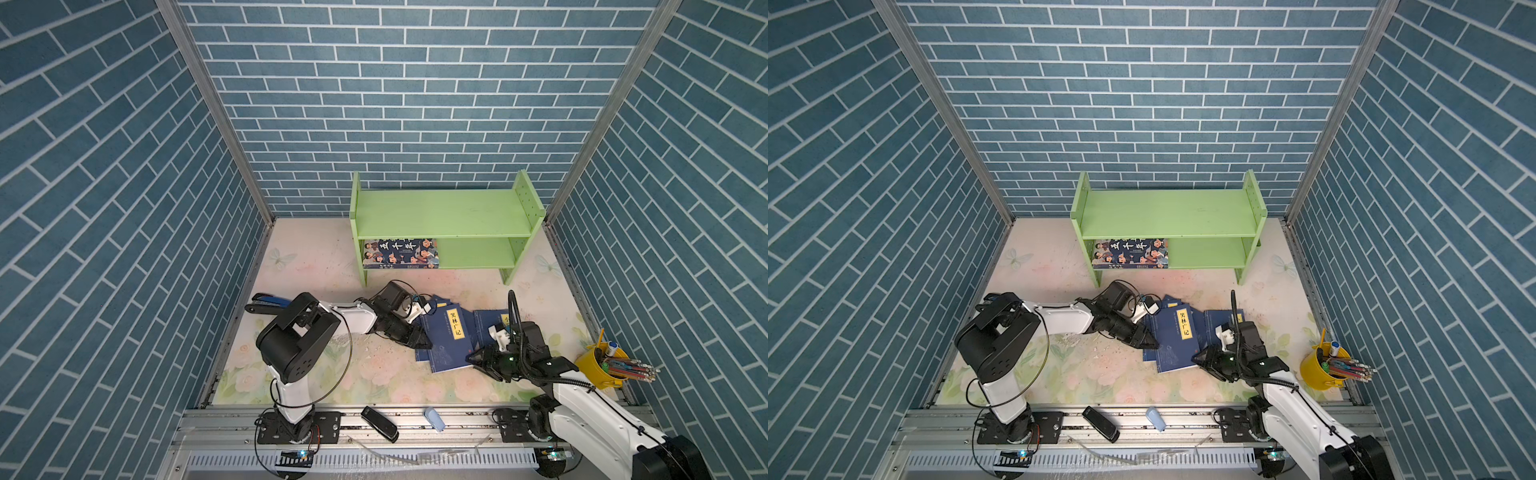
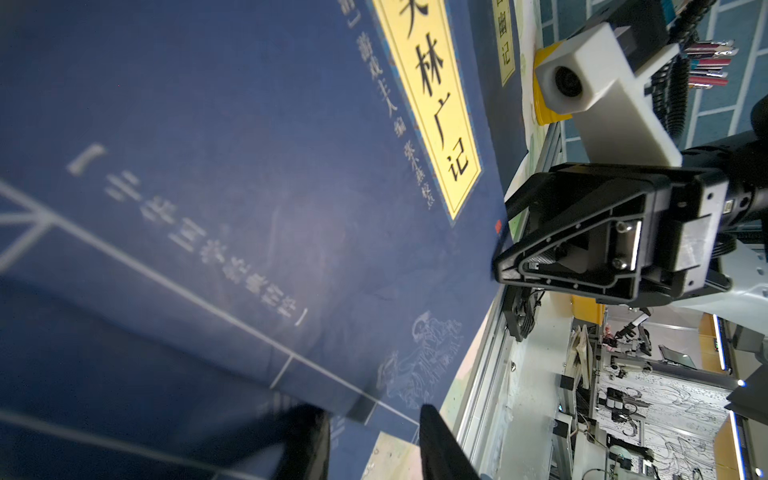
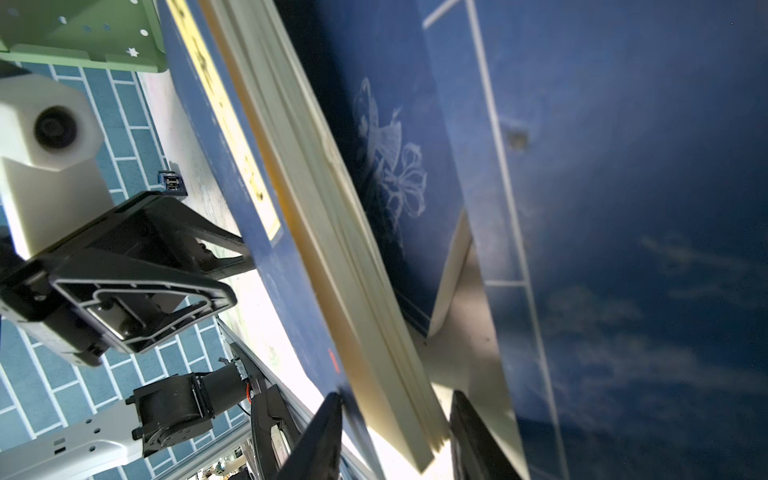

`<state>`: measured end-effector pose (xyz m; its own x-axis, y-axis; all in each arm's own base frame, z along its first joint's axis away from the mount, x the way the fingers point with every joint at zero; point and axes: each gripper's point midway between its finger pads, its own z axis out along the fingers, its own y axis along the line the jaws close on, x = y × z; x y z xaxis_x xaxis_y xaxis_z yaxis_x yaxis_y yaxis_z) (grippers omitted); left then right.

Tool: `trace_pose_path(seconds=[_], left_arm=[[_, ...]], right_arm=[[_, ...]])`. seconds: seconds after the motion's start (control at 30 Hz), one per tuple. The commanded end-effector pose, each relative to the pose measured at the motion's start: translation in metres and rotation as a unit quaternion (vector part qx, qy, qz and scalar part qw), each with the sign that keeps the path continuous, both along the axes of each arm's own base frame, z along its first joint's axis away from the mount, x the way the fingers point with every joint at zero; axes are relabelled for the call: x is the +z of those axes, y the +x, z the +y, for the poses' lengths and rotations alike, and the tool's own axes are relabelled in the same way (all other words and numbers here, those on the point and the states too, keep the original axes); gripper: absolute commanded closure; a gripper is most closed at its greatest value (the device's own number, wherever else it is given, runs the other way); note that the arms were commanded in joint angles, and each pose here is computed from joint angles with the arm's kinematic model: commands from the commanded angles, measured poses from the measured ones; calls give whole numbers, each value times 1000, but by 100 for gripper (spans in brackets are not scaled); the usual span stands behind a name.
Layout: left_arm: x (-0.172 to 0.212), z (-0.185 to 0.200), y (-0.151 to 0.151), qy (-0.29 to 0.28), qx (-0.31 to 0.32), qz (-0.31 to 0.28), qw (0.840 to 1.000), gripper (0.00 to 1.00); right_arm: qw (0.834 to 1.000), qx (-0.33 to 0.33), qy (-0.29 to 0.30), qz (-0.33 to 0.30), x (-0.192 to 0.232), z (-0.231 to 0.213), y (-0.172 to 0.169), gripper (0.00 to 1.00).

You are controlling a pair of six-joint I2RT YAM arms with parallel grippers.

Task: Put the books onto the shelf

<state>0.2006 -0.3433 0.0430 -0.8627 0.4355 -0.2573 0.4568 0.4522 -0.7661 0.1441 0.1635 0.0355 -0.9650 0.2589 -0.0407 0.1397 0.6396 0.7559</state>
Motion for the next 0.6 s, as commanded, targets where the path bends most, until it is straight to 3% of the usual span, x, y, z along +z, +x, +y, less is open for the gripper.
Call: trace_pose_path(seconds=[0.0,0.27,0.4,0.57], left_arm=[[-5,-6,1,1,-9,7,1000,61],[-3,-3,-2,0,-9,2,1000,61],[-7,-1,-4,1,-9,5,1000,61],[-9,-2,-4,3,-9,9,1000,61]], right_arm=[[1000,-6,2,1,0,0,0,58],[999,-36,-8,-31,-3,-6,11,60],[997,-49,14,-49,0,-4,16,61],[997,-50,20,-56,3,-3,17,67]])
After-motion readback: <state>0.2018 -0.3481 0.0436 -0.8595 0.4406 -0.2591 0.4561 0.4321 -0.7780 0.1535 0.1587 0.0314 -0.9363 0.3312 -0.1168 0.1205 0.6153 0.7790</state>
